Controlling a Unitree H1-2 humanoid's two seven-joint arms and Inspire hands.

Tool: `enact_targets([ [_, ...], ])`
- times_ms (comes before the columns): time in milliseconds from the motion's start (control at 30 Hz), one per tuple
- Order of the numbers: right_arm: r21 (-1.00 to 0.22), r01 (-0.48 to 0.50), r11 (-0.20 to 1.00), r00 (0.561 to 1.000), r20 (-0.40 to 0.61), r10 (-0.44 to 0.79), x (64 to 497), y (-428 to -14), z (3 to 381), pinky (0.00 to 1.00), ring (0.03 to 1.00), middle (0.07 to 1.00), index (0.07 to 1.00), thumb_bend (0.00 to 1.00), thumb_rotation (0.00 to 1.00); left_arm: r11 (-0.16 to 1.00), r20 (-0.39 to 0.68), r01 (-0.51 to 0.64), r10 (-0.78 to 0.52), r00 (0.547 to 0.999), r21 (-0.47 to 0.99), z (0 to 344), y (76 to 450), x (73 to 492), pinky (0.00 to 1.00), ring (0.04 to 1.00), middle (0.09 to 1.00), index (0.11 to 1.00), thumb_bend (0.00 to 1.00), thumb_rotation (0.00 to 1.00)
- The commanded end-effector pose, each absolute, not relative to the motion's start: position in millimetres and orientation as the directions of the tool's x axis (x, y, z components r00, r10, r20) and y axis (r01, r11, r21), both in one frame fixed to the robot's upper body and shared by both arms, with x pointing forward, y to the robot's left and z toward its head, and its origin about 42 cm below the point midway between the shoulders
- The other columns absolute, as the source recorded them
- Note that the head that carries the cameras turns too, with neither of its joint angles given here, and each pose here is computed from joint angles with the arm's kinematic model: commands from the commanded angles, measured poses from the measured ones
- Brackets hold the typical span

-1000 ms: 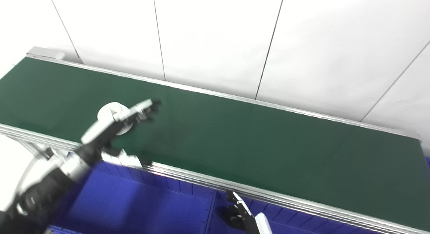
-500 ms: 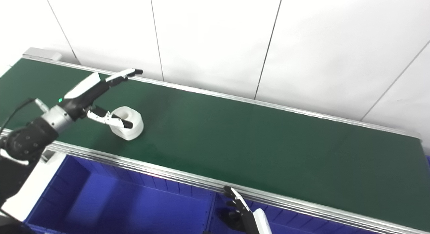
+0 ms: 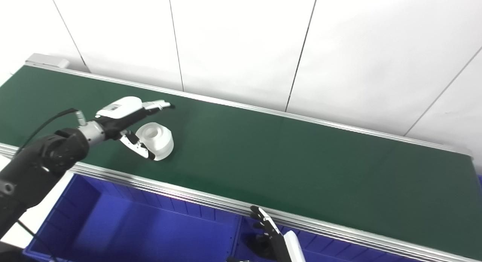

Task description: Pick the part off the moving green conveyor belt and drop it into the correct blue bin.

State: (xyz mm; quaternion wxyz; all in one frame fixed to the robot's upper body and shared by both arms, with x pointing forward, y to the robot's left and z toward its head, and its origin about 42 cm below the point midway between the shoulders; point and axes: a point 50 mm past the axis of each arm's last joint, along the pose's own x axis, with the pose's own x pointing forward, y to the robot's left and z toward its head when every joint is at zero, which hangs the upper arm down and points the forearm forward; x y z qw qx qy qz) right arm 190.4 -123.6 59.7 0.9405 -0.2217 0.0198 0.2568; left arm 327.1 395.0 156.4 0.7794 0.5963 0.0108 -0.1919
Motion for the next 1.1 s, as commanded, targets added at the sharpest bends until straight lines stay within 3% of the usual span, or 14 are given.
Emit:
enact_targets([
  [0,-0.402,-0.474,0.783,0.871,-0.086,0.484,193,-121,71,0.69,0.809,0.860,0.905,0.70,0.24,0.165,-0.223,0.277,-0.286,0.932,0.947,174,395,341,0.98,0.967,0.960,0.907,0.87,0.15],
  [233,-0.396,-0.475,0.786,0.872,-0.091,0.481,193,-122,72,0.70,0.818,0.863,0.911,0.70,0.25,0.183,-0.296,0.371,-0.338,0.893,0.910,156,370,347,0.98,0.978,0.977,0.885,0.92,0.02],
  [300,-0.395,-0.473,0.787,0.873,-0.090,0.480,192,-122,72,0.70,0.819,0.862,0.912,0.70,0.25,0.237,-0.290,0.379,-0.338,0.896,0.894,150,367,348,0.81,0.891,0.926,0.859,0.82,0.00],
  [333,-0.396,-0.473,0.787,0.873,-0.090,0.480,192,-122,73,0.70,0.820,0.862,0.912,0.69,0.25,0.259,-0.275,0.371,-0.341,0.899,0.892,147,365,349,0.75,0.838,0.884,0.833,0.77,0.00],
  [367,-0.396,-0.473,0.787,0.873,-0.090,0.480,192,-122,73,0.70,0.820,0.863,0.913,0.69,0.25,0.272,-0.264,0.365,-0.344,0.901,0.890,144,364,349,0.64,0.714,0.767,0.747,0.63,0.00],
  [400,-0.398,-0.473,0.786,0.873,-0.090,0.480,192,-122,73,0.70,0.820,0.863,0.913,0.69,0.25,0.285,-0.245,0.352,-0.352,0.904,0.892,141,364,350,0.62,0.700,0.753,0.736,0.61,0.00],
  [433,-0.400,-0.473,0.785,0.873,-0.090,0.479,192,-122,73,0.70,0.820,0.864,0.913,0.69,0.26,0.294,-0.230,0.343,-0.358,0.905,0.892,139,364,351,0.58,0.639,0.692,0.620,0.55,0.02],
  [467,-0.398,-0.472,0.787,0.873,-0.089,0.479,192,-122,74,0.69,0.819,0.864,0.913,0.69,0.26,0.302,-0.213,0.329,-0.359,0.909,0.895,139,363,352,0.55,0.608,0.660,0.560,0.53,0.02],
  [500,-0.396,-0.472,0.788,0.873,-0.087,0.479,192,-122,74,0.70,0.823,0.866,0.912,0.69,0.25,0.307,-0.202,0.320,-0.360,0.911,0.896,138,362,352,0.48,0.537,0.547,0.536,0.52,0.01],
  [567,-0.394,-0.472,0.789,0.873,-0.087,0.479,191,-122,74,0.70,0.826,0.868,0.914,0.69,0.25,0.328,-0.170,0.296,-0.361,0.917,0.897,139,360,351,0.44,0.491,0.481,0.527,0.51,0.00],
  [867,-0.394,-0.474,0.788,0.873,-0.091,0.479,187,-122,77,0.71,0.833,0.876,0.921,0.68,0.28,0.411,-0.051,0.212,-0.370,0.928,0.887,151,362,340,0.44,0.483,0.457,0.524,0.51,0.00],
  [967,-0.399,-0.472,0.786,0.874,-0.093,0.477,184,-122,79,0.72,0.838,0.880,0.929,0.67,0.32,0.443,-0.002,0.185,-0.383,0.924,0.877,159,362,332,0.41,0.404,0.466,0.547,0.50,0.00],
  [1067,-0.401,-0.468,0.788,0.876,-0.089,0.475,182,-121,82,0.73,0.845,0.886,0.934,0.66,0.34,0.501,0.073,0.158,-0.411,0.909,0.851,171,356,315,0.41,0.407,0.473,0.544,0.50,0.00],
])
